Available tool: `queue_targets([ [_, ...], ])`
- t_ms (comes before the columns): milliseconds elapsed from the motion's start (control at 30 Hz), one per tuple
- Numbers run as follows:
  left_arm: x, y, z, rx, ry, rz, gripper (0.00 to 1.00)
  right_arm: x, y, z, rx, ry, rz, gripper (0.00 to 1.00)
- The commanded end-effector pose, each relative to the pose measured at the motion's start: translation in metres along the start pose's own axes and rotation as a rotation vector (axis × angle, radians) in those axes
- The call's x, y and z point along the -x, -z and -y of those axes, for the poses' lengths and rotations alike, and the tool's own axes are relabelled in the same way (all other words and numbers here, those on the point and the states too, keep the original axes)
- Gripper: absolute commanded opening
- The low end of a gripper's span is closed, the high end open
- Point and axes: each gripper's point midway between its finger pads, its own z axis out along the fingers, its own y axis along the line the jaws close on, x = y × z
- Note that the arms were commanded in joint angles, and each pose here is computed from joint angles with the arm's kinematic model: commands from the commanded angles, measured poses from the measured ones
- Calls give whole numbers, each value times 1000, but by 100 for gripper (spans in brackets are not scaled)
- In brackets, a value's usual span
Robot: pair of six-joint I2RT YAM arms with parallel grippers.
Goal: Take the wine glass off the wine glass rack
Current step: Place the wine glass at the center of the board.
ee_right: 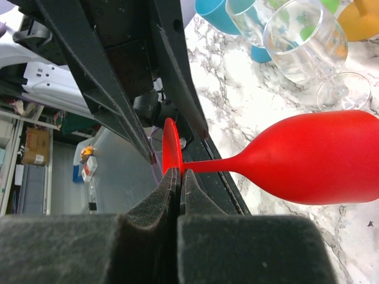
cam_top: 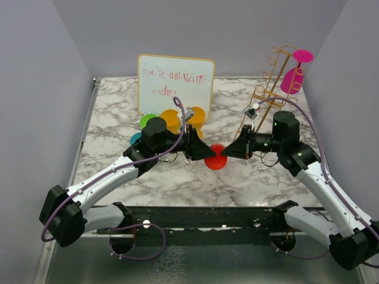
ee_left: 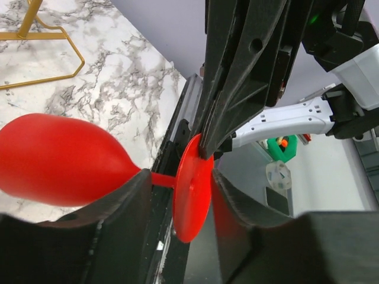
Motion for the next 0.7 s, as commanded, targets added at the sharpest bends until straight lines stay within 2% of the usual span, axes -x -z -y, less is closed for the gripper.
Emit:
queue_targets([
  [0, 2, 3, 12, -33, -19, 0, 37, 18, -7, -3, -2, 63, 50, 0],
  [67, 3, 5, 15, -35, -28, 2, 29, 20, -8, -3, 2, 67, 50, 0],
  [133, 2, 7, 15, -34, -43, 0, 29, 21, -9, -3, 0, 70, 54, 1],
  [200, 0, 8, 11, -11, -48, -10, 24, 21, -8, -2, -1, 74, 56, 1],
  [267, -2, 8, 10, 2, -48, -23, 24, 19, -8, -2, -3, 75, 52, 0],
  [333, -4, 8, 8, 5, -44, -29, 31, 18, -7, -3, 3, 71, 48, 1],
  [367, -5, 8, 7, 8, -40, -31, 32, 17, -7, -5, 12, 71, 46, 1],
  [433, -6, 8, 7, 5, -43, -37, 25, 18, -6, -9, 26, 85, 52, 0],
  [500, -6, 8, 8, 1, -56, -38, 24, 19, -4, -9, 21, 94, 64, 0],
  [633, -1, 8, 8, 7, -77, -25, 12, 17, -5, -8, 18, 78, 57, 0],
  [667, 0, 8, 9, 7, -82, -21, 4, 18, -5, -7, 11, 73, 58, 0],
])
